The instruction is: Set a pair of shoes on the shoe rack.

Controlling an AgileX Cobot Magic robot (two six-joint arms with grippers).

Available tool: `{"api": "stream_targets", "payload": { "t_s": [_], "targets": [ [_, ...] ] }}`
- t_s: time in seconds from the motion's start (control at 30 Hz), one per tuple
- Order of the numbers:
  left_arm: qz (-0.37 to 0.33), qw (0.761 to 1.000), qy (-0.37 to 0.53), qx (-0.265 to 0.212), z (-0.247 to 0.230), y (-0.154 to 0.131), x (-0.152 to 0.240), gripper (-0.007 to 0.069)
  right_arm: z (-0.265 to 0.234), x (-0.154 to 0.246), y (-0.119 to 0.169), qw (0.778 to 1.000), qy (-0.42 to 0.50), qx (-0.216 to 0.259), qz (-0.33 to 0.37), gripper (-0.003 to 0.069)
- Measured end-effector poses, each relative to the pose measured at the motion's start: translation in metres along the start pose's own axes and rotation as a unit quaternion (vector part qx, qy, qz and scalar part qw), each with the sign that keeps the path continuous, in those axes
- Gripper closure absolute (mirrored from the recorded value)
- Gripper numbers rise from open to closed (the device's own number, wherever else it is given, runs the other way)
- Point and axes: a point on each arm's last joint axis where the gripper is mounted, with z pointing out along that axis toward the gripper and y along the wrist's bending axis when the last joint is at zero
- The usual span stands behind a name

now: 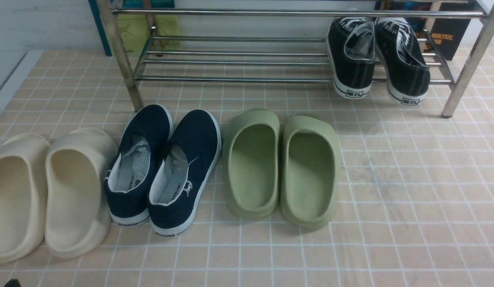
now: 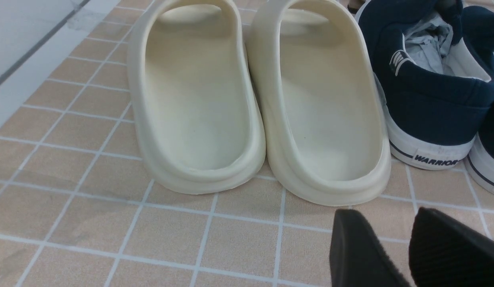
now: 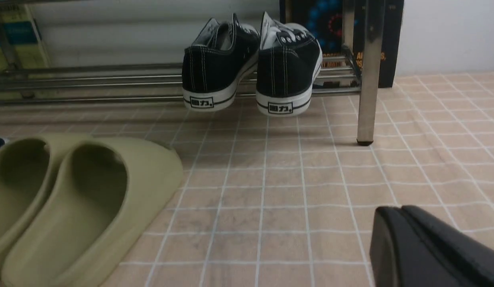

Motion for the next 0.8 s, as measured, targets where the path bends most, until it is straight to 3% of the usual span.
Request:
{"api": "stream_targets", "payload": {
  "t_s": [0.57,0.8],
  "targets": [
    [0.000,1.000,0.000,0.000,0.000,0.000,0.000,0.0386,-0.001,0.003,0.000,1.000,0.013,-0.001,0.001,0.0650],
    [0.000,1.000,0.000,0.000,0.000,0.000,0.000,0.0386,-0.017,-0.005,0.002,0.998,-0.056,-0.015,0.003,0.0647]
  ]
}}
